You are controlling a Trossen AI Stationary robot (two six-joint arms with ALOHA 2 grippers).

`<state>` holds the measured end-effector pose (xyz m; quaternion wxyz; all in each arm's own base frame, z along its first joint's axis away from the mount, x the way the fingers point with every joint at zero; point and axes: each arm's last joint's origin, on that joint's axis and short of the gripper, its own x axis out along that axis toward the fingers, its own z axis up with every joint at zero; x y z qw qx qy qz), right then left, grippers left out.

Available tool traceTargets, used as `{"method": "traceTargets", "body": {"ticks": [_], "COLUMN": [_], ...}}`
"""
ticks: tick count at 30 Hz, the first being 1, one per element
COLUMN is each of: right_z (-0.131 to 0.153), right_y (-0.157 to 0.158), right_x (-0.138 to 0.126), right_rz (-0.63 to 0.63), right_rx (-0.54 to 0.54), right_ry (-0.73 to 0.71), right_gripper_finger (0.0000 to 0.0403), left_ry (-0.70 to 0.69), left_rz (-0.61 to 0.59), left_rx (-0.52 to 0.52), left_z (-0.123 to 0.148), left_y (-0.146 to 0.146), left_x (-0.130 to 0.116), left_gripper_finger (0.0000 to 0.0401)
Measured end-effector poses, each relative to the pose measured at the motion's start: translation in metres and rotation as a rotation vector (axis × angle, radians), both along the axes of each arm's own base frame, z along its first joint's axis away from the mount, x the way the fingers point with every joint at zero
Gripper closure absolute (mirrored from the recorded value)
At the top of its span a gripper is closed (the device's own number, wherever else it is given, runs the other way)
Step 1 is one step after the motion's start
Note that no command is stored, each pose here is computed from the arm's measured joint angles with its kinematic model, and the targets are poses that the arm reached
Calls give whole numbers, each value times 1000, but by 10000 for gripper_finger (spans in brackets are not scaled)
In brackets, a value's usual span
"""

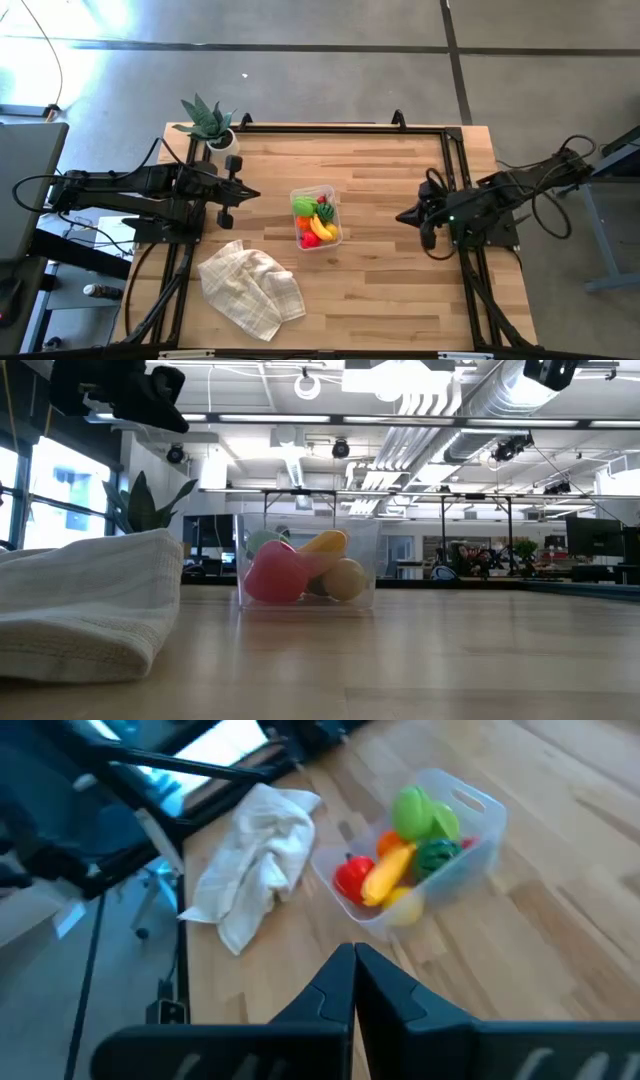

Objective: Pick and placing Produce into tupperware
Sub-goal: Return to Home Position

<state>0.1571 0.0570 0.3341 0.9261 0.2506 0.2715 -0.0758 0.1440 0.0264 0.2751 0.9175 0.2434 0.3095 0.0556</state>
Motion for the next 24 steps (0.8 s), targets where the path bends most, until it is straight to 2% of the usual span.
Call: {"method": "traceTargets", "body": {"ticks": [2,6,12,17,24], "right_z": [-1,-9,-13,-13,-12], "right_y": [-1,-4,-6,-6,-6], "right_x": [-4,-12,-14,-14,-11], "right_rz": [29,86,62,45,32], "right_rx": [-6,-96,-118,-101,-138], "right_ry": [-32,-11,14,13,-3], "right_gripper_finger": [403,403,403,403,403], "left_ry": [5,6,-17,-108,-273], "left_rz": [-12,-12,-12,-6,63], "left_rx": [17,18,23,20,-172], "left_z": [0,0,2,9,19], "left_y": [0,0,0,1,0], "left_x": [0,0,1,5,10], "left_gripper_finger": [398,398,398,398,398]}}
